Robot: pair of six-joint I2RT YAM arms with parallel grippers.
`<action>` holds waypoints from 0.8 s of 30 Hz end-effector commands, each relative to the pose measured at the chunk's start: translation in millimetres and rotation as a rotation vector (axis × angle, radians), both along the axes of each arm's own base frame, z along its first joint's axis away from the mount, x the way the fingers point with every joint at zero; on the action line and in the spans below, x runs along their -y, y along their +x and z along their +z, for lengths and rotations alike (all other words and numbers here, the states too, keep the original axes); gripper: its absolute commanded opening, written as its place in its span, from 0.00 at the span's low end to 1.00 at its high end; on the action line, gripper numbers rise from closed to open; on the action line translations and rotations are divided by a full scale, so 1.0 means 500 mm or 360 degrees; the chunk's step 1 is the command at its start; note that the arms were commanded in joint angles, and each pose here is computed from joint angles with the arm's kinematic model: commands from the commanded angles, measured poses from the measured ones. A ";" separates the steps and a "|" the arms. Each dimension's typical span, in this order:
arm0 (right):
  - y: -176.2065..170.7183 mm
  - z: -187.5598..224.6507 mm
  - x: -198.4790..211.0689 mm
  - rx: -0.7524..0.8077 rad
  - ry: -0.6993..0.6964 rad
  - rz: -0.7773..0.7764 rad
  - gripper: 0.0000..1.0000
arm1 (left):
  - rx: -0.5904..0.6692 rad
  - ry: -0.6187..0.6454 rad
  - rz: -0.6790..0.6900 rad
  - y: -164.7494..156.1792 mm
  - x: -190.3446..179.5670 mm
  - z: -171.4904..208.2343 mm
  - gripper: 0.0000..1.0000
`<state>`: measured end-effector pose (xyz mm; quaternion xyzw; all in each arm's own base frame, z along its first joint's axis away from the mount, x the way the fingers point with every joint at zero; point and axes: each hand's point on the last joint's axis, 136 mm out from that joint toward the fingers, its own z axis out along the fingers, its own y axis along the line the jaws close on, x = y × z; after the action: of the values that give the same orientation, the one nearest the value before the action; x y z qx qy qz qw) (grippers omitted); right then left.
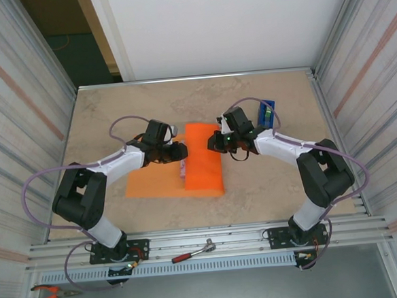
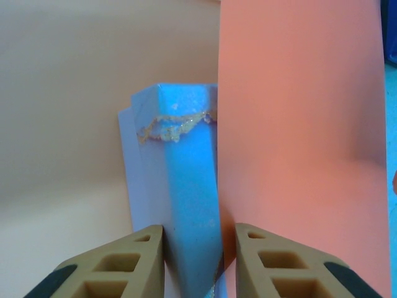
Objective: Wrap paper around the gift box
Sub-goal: First fold the wrapping paper around the gift box.
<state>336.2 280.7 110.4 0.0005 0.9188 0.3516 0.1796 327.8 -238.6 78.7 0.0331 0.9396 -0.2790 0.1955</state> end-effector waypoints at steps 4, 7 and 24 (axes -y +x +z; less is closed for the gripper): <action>0.017 -0.008 -0.028 0.0001 -0.0047 0.0102 0.00 | -0.0149 0.0136 0.0055 -0.049 -0.031 -0.055 0.30; 0.022 -0.025 -0.030 -0.0016 -0.0074 0.0102 0.00 | -0.0154 0.0136 0.0071 -0.050 -0.032 -0.058 0.30; 0.000 -0.115 0.005 -0.0129 -0.0209 0.0095 0.00 | -0.0077 0.0064 0.0063 -0.024 -0.016 -0.006 0.32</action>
<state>351.7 292.7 85.4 -0.0245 0.9282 0.3339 0.1625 328.1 -239.0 80.4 0.0133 0.9380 -0.2788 0.2054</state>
